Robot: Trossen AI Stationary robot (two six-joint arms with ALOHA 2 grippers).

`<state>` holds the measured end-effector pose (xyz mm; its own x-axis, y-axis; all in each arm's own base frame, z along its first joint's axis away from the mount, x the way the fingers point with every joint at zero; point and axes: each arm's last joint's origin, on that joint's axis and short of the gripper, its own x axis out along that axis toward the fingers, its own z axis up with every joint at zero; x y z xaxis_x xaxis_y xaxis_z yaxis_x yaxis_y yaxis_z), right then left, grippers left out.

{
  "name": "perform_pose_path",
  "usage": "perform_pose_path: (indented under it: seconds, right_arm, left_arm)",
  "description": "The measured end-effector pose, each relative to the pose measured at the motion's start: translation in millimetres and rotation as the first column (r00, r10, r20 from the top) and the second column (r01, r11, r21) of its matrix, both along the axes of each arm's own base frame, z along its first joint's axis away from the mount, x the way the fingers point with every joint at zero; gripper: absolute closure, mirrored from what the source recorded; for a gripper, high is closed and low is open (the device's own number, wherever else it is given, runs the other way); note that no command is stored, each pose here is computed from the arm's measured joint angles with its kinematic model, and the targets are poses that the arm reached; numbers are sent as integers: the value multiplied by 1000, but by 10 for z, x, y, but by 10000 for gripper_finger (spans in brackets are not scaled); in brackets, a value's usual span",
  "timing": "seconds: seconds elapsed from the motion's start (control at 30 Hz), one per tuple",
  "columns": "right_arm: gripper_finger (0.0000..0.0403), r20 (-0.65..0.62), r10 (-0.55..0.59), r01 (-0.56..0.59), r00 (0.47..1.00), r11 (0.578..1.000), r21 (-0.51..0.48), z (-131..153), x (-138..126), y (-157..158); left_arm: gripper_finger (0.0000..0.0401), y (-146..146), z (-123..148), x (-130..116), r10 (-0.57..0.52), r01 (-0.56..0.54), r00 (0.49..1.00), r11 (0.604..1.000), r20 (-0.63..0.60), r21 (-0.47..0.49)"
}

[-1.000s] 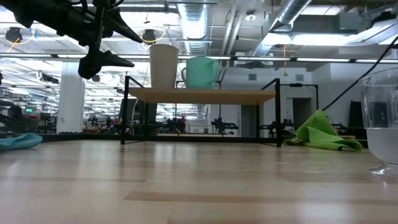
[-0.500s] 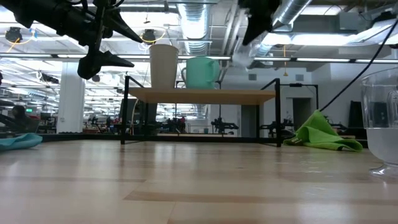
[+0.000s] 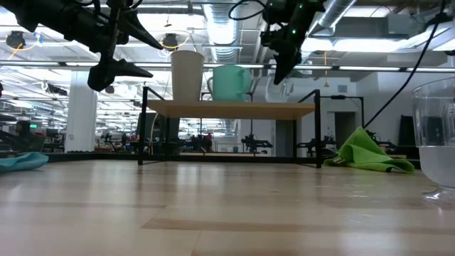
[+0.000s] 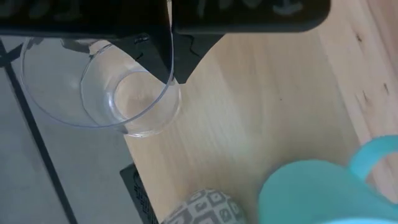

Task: Stack small to large cups/mugs on shelf
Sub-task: Put the top transparent mug on the shelf

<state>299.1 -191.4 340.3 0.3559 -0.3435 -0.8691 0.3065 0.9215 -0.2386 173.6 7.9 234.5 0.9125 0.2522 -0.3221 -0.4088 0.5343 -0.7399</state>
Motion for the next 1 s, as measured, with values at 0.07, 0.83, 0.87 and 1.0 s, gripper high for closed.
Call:
perform_pose_path:
  seconds: [0.07, 0.83, 0.87, 1.0]
  right_arm:
    - [391, -3, 1, -1, 1000, 1000, 3, -21, 16, -9]
    - [339, 9, 27, -28, 1000, 998, 60, -67, 40, -14]
    - [336, 10, 26, -27, 1000, 998, 60, -67, 39, -15]
    - [324, 10, 26, -27, 1000, 998, 60, -66, 40, -15]
  left_arm:
    - [140, 0, 0, 0, 0, 0, 1000, 1000, 0, 0]
    - [140, 0, 0, 0, 0, 0, 1000, 1000, 0, 0]
    - [140, 0, 0, 0, 0, 0, 1000, 1000, 0, 0]
    - [140, 0, 0, 0, 0, 0, 1000, 1000, 0, 0]
